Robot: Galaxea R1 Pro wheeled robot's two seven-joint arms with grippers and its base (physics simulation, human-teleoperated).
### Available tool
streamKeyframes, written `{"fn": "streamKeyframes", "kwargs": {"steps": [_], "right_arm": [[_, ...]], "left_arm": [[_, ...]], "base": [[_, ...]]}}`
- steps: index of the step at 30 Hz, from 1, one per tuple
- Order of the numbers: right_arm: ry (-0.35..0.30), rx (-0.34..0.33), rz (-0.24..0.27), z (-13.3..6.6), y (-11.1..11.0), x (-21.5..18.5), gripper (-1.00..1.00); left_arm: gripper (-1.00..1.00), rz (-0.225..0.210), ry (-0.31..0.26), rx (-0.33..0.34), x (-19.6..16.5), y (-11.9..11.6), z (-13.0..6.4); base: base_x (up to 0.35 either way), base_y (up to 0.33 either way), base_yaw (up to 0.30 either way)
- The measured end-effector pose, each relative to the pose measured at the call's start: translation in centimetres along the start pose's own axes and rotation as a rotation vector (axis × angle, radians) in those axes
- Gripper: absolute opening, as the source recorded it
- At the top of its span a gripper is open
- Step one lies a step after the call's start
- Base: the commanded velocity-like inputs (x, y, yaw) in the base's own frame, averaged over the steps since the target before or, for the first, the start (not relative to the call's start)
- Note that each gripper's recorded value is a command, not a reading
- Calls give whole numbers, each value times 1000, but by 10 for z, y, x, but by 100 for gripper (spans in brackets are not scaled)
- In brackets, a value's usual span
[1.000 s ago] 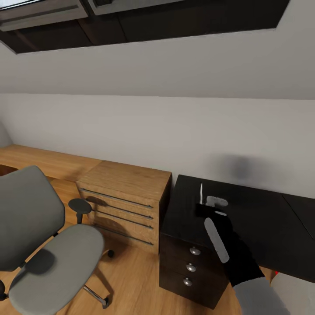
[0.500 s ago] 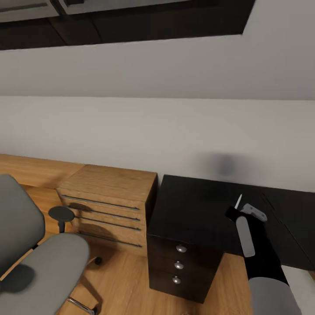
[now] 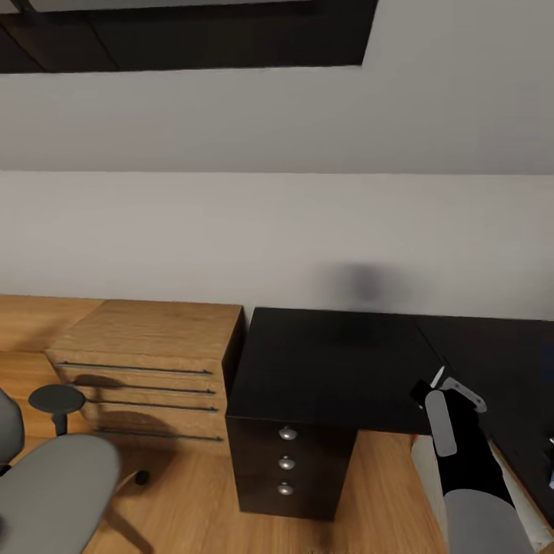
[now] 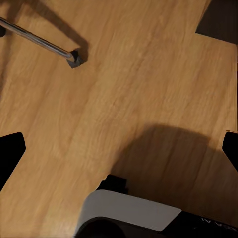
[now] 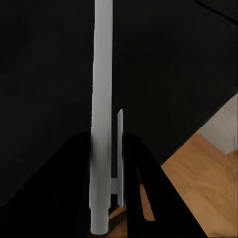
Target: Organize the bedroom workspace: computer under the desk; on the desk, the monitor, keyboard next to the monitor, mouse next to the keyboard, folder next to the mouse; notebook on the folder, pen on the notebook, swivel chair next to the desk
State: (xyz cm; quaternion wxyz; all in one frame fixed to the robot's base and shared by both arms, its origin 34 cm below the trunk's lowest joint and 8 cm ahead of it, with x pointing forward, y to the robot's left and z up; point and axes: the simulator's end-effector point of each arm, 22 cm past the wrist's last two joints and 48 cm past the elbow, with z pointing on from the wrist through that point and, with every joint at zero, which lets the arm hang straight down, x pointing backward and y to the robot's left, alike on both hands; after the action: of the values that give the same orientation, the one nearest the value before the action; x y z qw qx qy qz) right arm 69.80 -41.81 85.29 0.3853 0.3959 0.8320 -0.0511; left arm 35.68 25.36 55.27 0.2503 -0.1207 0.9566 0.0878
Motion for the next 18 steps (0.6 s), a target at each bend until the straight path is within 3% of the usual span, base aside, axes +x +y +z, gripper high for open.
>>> {"fn": "streamKeyframes", "kwargs": {"steps": [4,12,18], "right_arm": [[0,9,-4,3,-5,-1,-100],[1,13,-9,6,-8,0,-100],[44,32,-24,14,-13,19,-100]], "left_arm": [[100,2,4,-1,2,1,0],[100,5,11,-2,6,0,0],[100,5,12,-2,6,0,0]], "base": [[0,0,-182],[0,0,-25],[0,0,-236]]}}
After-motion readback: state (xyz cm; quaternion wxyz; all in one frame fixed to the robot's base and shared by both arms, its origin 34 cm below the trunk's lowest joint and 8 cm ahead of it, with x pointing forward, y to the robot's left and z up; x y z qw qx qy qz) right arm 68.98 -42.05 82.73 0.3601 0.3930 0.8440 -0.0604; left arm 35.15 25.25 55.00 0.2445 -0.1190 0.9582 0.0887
